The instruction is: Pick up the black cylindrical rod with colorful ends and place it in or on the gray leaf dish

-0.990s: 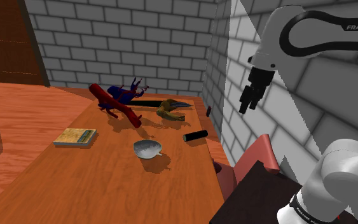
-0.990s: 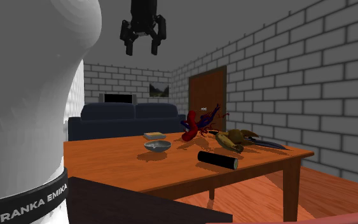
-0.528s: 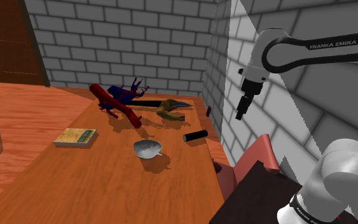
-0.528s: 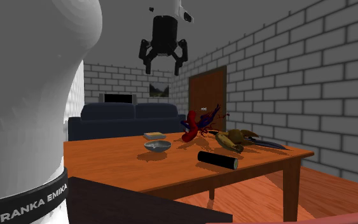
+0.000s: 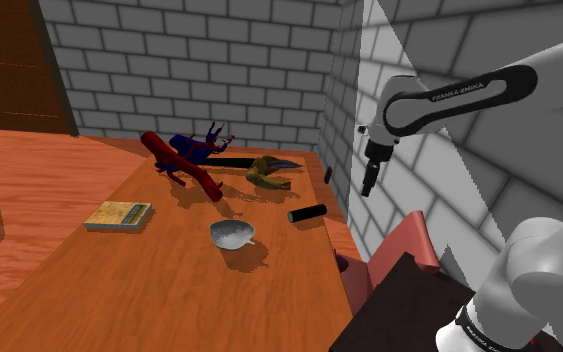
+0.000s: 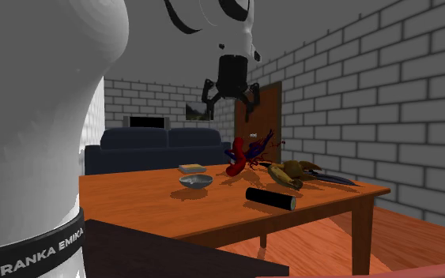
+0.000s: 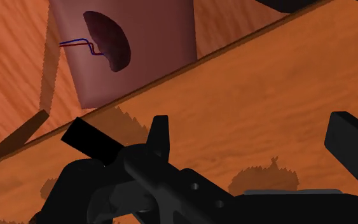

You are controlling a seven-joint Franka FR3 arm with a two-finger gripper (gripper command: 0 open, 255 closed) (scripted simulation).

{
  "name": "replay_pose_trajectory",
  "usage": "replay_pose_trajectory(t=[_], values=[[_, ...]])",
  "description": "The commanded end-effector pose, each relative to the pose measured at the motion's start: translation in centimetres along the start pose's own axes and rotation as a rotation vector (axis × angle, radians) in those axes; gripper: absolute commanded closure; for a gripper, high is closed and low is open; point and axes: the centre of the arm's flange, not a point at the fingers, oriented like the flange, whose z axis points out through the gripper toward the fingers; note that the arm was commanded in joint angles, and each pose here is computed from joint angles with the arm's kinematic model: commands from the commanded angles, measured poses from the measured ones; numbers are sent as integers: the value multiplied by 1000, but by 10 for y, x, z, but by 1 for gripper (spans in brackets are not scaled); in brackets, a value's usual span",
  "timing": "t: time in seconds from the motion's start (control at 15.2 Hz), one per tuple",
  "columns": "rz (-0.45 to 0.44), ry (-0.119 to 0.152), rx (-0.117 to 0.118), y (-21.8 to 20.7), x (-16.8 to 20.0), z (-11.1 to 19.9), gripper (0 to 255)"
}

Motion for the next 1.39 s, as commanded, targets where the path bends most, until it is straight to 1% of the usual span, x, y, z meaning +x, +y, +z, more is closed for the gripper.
replay_pose_trajectory(t=[0.0, 0.66, 1.32], values=[[-67, -2, -5, 18, 8, 18, 0], [-372, -13, -21, 100, 67, 101, 0], [-677, -24, -37, 161, 147, 184, 0]])
